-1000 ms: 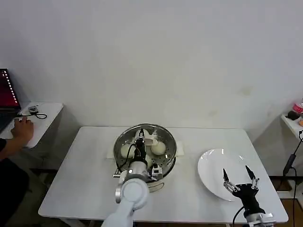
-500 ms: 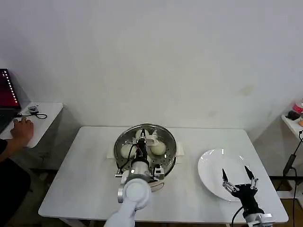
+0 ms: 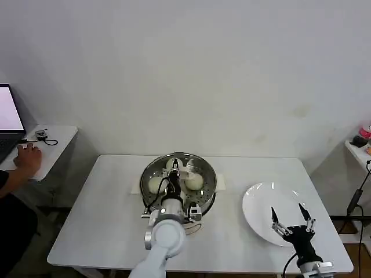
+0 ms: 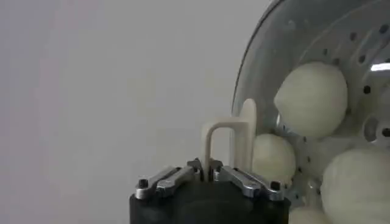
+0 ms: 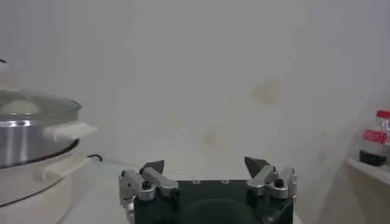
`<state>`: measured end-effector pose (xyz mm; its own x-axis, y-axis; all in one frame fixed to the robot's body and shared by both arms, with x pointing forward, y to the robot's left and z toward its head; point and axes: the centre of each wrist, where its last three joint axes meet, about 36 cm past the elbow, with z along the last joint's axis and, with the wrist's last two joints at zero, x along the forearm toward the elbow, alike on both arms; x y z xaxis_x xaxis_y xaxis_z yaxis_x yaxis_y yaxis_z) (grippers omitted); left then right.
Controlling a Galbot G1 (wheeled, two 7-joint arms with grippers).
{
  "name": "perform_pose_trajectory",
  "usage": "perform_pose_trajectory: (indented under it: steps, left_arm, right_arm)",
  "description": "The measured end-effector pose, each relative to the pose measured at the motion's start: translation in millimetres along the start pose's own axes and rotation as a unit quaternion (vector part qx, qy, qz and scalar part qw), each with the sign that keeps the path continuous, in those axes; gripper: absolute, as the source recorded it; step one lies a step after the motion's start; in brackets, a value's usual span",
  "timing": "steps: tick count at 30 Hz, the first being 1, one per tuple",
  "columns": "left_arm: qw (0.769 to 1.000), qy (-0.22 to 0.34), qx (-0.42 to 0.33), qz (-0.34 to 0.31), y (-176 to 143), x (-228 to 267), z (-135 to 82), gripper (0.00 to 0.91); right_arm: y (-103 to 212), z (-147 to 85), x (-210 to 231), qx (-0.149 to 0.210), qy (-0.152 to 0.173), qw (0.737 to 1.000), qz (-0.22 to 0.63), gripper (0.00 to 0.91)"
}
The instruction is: Take steamed baozi put them in steamer then cover it.
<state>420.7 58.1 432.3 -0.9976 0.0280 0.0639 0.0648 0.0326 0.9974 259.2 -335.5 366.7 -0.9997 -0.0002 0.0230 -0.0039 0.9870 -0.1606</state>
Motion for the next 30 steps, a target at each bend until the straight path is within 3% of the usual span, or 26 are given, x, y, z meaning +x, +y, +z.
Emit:
perform_pose_trajectory:
  steps: [14, 30]
  left_arm:
    - [1.000, -0.004, 0.003, -0.006, 3.5, 6.0, 3.6, 0.907]
    - [0.999, -0.027, 0.015, -0.021, 18.3, 45.7, 26.1, 0.907]
  right_arm:
    - [3.1, 0.9, 0.0, -0.002, 0.000, 1.000, -0.002, 0.907]
    - [6.3, 3.4, 2.8, -0.003, 0.003, 1.000, -0.005, 0.907]
